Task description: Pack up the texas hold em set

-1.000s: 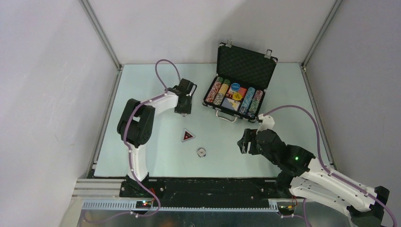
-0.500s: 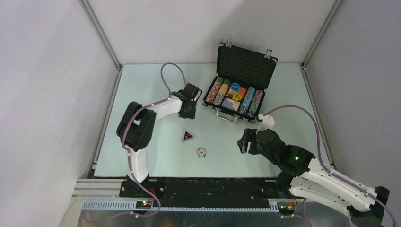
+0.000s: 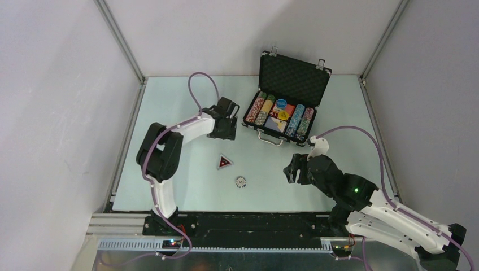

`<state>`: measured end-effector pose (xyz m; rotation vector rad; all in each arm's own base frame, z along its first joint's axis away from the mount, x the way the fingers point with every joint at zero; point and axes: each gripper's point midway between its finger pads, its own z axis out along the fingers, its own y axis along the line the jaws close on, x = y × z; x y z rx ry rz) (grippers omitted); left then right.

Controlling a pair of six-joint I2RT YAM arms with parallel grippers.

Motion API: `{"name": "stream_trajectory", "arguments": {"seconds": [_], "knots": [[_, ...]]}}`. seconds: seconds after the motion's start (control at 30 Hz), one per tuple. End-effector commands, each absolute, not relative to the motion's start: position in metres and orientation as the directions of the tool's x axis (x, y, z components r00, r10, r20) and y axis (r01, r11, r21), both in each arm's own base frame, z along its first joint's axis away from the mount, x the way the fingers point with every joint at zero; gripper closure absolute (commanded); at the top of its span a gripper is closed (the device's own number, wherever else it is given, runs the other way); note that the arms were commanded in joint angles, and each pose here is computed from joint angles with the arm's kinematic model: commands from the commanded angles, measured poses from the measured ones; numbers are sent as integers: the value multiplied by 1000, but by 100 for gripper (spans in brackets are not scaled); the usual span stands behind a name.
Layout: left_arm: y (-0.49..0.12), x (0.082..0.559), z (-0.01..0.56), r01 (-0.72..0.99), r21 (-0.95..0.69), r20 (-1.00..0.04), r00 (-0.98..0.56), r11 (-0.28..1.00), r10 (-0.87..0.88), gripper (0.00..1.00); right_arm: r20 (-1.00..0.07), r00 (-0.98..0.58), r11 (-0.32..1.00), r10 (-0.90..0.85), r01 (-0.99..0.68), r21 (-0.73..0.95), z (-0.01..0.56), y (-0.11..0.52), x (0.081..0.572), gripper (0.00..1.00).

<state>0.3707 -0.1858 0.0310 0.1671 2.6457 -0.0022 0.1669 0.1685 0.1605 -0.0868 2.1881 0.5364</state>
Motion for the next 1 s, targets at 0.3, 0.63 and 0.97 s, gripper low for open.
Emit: {"name": "stream_trajectory", "arguments": {"seconds": [0.3, 0.63, 0.97], "knots": [[-181, 408, 33, 89, -1, -498, -864, 996, 77, 32, -771, -620, 907, 148, -225, 355, 163, 166, 168, 30], [-184, 402, 16, 100, -9, -459, -885, 995, 85, 32, -771, -622, 909, 141, -227, 349, 161, 167, 169, 30], [-185, 405, 13, 102, -8, -455, -886, 995, 87, 40, -771, -621, 911, 142, -222, 347, 161, 165, 169, 29]]}}
